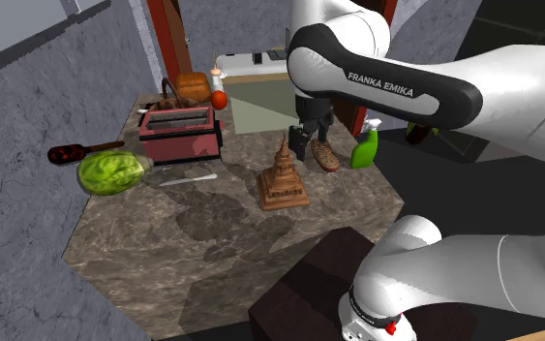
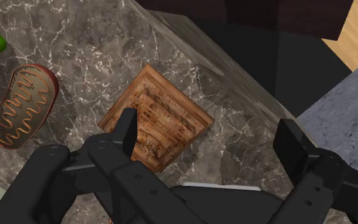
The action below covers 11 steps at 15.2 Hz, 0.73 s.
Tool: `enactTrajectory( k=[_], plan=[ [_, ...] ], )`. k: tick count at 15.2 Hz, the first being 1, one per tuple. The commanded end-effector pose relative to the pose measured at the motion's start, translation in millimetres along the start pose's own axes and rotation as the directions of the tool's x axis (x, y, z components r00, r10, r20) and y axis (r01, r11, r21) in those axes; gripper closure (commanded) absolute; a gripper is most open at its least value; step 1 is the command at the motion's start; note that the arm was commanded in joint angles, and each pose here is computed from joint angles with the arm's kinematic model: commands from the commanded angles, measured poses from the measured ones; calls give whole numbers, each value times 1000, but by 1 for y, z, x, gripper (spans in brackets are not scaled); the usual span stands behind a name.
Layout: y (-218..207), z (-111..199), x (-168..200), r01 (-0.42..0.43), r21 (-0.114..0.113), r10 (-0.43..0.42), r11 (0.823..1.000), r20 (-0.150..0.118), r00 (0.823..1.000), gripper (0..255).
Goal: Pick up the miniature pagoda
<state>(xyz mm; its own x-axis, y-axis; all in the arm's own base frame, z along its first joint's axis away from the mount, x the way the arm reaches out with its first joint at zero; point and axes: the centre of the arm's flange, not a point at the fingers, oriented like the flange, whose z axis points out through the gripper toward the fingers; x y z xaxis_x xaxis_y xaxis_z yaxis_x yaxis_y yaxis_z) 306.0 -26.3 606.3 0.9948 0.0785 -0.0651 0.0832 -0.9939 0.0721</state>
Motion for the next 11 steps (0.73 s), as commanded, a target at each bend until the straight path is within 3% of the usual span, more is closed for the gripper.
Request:
enactTrajectory(
  k=[1,3,6,8,11],
  plan=[
    [0,0,0,0,0,0,1000,0,1000,0],
    [19,15,3,96,1,-96,995,-62,993,0],
    [46,38,13,238,-9,-236,971,-154,959,0],
    [63,52,22,329,-23,-326,944,-213,921,0],
    [87,72,41,458,-55,-452,887,-297,841,0]
  ],
)
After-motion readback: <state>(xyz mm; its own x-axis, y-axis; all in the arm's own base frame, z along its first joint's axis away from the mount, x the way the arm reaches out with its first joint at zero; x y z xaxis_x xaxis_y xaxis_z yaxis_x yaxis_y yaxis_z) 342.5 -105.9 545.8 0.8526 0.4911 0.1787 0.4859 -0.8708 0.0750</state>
